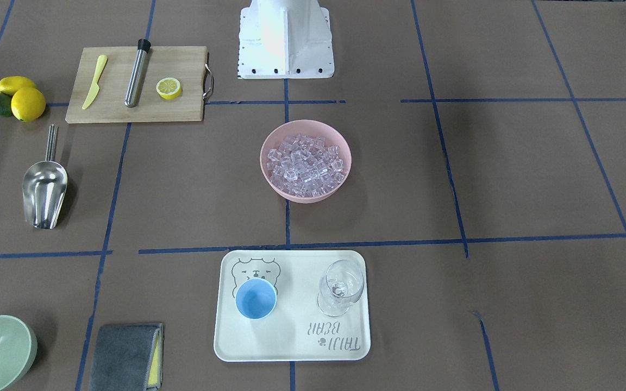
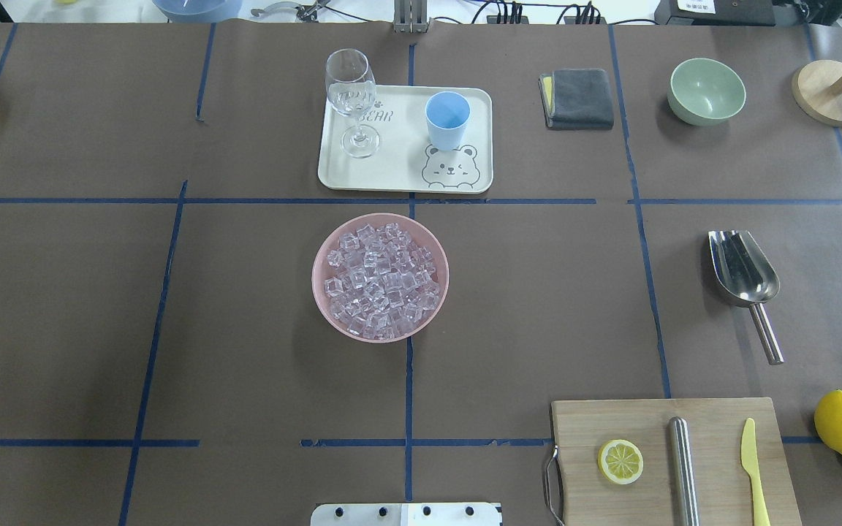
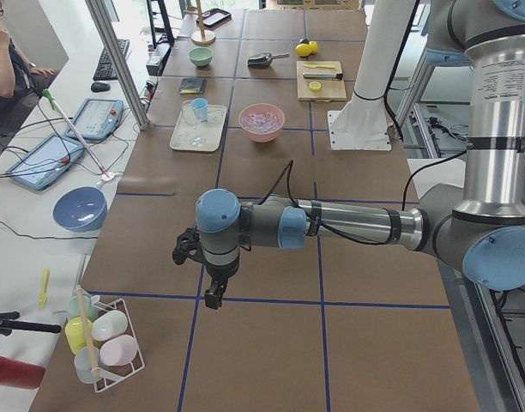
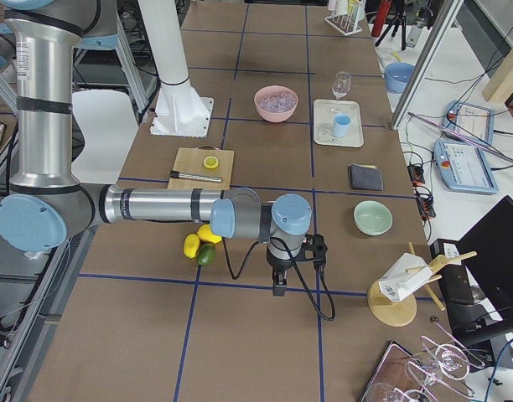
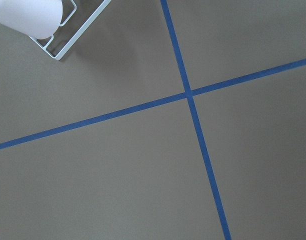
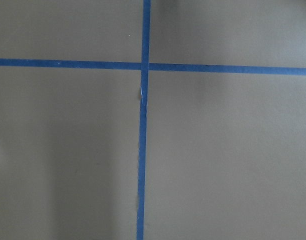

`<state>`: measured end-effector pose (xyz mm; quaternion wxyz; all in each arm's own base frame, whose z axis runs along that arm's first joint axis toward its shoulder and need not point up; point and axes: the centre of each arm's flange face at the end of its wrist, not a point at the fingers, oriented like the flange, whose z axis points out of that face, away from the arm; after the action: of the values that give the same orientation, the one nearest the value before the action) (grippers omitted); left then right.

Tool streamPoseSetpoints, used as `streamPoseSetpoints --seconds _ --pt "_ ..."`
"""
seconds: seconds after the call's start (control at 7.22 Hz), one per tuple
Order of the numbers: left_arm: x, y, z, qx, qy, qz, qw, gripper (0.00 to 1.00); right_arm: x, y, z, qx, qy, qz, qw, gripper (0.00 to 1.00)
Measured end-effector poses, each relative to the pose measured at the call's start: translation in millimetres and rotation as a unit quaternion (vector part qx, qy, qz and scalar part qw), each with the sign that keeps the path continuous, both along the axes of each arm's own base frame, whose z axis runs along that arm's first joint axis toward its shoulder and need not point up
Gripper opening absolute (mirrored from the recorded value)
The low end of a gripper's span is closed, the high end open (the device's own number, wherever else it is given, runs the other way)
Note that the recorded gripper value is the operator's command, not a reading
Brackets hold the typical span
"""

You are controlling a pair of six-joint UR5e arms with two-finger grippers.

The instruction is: Put ice in cup with scoop

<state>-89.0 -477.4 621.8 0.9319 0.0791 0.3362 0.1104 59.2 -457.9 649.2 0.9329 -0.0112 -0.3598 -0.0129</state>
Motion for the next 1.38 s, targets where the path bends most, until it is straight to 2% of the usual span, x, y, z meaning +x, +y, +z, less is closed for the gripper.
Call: streamPoseSetpoints --seconds 0.42,0.69,0.97,1.25,1.38 --pt "-1.0 -2.2 2.1 0.001 -0.032 0.002 0.9995 1.0 -3.3 -4.9 -8.0 0.007 -0.001 -0.002 1.0 1.0" --pt "-0.6 -5.8 -9.5 0.018 -0.035 0.002 0.9992 1.0 -6.8 -7.9 -15.5 0.014 -0.001 -0.005 0.9999 1.0" --pt "-0.3 -14.1 -29.2 0.062 -0.034 0.0 0.9975 1.0 -7.9 -11.3 -23.5 0.022 -0.002 -0.005 0.9998 1.0" --pt "-0.3 -23.2 -47.1 0.143 -0.034 -0.004 0.9891 1.0 -10.6 -18.4 -36.8 0.035 -0.015 -0.008 0.9992 1.0" --pt "3.7 -24.9 -56.4 0.173 -0.013 -0.003 0.9849 1.0 -11.9 -21.0 -43.2 0.042 -0.019 -0.01 0.9989 1.0"
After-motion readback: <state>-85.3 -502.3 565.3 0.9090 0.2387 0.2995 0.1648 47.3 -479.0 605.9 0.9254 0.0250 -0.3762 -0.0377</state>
